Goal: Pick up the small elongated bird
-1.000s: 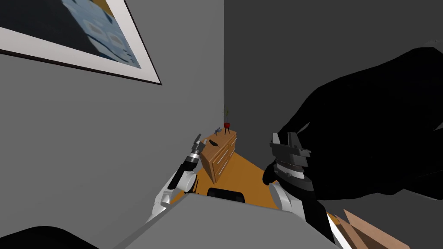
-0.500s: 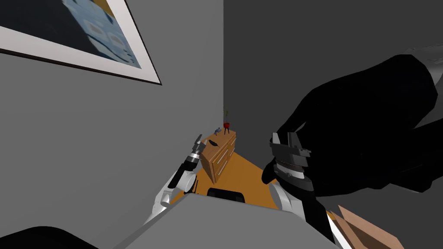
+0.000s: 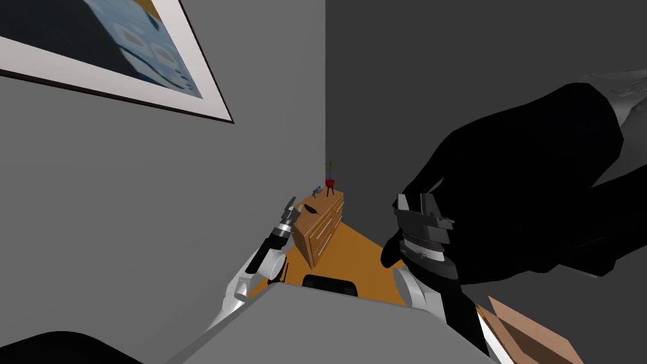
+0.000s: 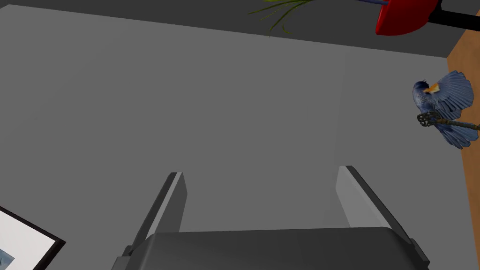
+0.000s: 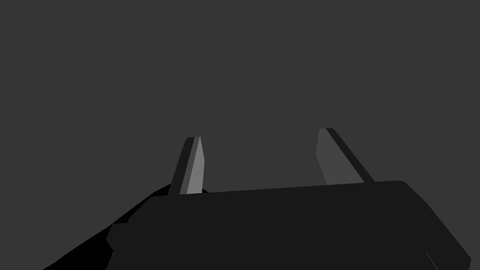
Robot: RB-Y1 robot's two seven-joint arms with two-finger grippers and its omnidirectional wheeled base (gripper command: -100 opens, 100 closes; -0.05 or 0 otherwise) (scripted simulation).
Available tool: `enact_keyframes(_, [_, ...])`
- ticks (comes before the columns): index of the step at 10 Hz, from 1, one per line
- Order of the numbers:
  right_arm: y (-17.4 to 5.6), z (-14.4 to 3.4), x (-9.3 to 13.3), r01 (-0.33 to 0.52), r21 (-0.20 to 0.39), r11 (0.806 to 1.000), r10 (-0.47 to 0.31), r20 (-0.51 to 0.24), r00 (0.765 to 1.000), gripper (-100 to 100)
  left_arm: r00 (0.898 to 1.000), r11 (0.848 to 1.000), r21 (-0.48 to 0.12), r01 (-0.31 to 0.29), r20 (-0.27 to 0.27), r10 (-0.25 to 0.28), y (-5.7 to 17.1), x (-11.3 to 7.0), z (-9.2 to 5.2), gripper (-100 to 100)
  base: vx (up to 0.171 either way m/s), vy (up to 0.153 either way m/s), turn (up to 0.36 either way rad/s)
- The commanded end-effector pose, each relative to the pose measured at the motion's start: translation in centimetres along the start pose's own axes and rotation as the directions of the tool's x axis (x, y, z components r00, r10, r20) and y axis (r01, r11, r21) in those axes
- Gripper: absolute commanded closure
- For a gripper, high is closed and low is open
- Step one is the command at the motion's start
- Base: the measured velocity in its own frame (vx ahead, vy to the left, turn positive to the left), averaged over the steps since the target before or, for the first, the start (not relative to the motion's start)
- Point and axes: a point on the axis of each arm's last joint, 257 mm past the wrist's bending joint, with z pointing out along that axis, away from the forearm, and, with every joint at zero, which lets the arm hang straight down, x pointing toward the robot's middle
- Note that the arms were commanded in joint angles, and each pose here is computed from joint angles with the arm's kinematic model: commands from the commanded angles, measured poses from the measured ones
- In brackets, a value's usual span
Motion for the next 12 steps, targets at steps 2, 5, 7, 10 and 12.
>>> enact_keyframes(2, [0.0,0.0,0.0,0.000,0.000,1.000,0.000,0.000,1.000,0,0.996,0.992,-0.089,-0.084,-0.014,0.083,2.1,-1.7,0.3,-100,0.002,-0.115,-0.068])
enact_keyframes(5, [0.0,0.0,0.0,0.000,0.000,1.000,0.000,0.000,1.000,0,0.988,0.974,-0.163,-0.155,-0.027,0.153,3.7,-3.3,0.6,-100,0.008,-0.069,-0.059])
enact_keyframes(7, [0.0,0.0,0.0,0.000,0.000,1.000,0.000,0.000,1.000,0,0.981,0.960,-0.204,-0.193,-0.034,0.191,4.6,-4.4,0.7,-100,0.009,-0.046,-0.075])
enact_keyframes(10, [0.0,0.0,0.0,0.000,0.000,1.000,0.000,0.000,1.000,0,0.962,0.919,-0.287,-0.271,-0.046,0.270,6.4,-7.0,0.9,-100,0.006,-0.034,-0.064])
enact_keyframes(12, [0.0,0.0,0.0,0.000,0.000,1.000,0.000,0.000,1.000,0,0.949,0.890,-0.335,-0.309,-0.052,0.310,7.3,-8.7,1.0,-100,0.004,-0.028,-0.065])
